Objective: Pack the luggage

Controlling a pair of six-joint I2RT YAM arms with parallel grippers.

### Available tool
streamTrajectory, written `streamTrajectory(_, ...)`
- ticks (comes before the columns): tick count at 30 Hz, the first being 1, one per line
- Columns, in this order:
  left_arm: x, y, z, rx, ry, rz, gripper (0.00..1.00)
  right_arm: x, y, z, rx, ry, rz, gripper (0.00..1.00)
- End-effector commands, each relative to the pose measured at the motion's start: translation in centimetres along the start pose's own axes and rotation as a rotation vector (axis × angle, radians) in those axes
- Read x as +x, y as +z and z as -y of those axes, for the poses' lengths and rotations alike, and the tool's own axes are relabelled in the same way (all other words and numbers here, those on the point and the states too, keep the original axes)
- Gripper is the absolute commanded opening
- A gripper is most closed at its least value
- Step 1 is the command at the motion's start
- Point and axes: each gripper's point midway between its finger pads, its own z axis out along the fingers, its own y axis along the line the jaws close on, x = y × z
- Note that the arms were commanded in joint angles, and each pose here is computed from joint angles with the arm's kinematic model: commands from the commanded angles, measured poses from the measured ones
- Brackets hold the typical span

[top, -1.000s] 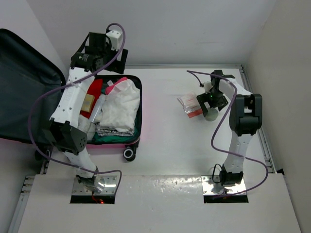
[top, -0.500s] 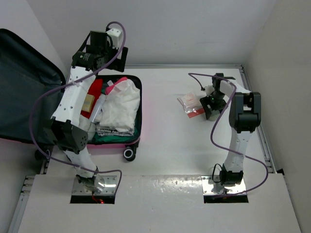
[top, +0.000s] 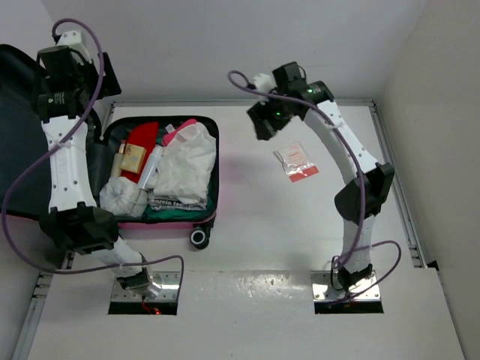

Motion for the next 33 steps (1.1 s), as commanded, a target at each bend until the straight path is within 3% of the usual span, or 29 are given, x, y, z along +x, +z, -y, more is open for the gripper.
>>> streamTrajectory(1,-1.8,-2.5,-0.5,0.019,-0.081,0.071,1.00,-5.8,-3.1,-7.9,-0.138,-0.119,0.165,0.40)
streamTrajectory(4,-1.3,-3.7,-1.9,0.012,-0.095,0.073,1.00,-10.6,-3.7,-13.7,-0.235,-0.238,0.365,0.40)
streamTrajectory(6,0.1,-4.1,-2.4,0.004,-0.106,0.043,1.00,-10.9,-2.8,-17.4,-0.303,-0.302,0.397,0.40)
streamTrajectory(7,-0.1,-5.1,-3.0,-0.013,-0.109,0.058,1.00,-12.9,-3.2,-19.8,-0.328,-0.354,0.482,0.40)
streamTrajectory(10,0.5,-6.7,-4.3,-0.048,-0.130,0.066,1.00,-14.2,-1.9,-26.3,-0.414,-0.485,0.548,0.42)
streamTrajectory(14,1.7,-8.3,-6.2,-0.108,-0.199,0.068,1.00,-15.9,1.2,-31.3,-0.463,-0.501,0.613,0.42)
streamTrajectory(19,3.7,-10.2,-7.1,-0.108,-0.222,0.065,1.00,-16.1,2.6,-35.7,-0.578,-0.437,0.705,0.47)
streamTrajectory(26,3.8,-11.2,-7.6,-0.118,-0.219,0.077,1.00,-16.4,3.2,-39.0,-0.665,-0.391,0.768,0.47)
streamTrajectory(33,4.5,-11.5,-8.0,-0.126,-0.202,0.060,1.00,-15.9,5.4,-41.7,-0.712,-0.381,0.770,0.51)
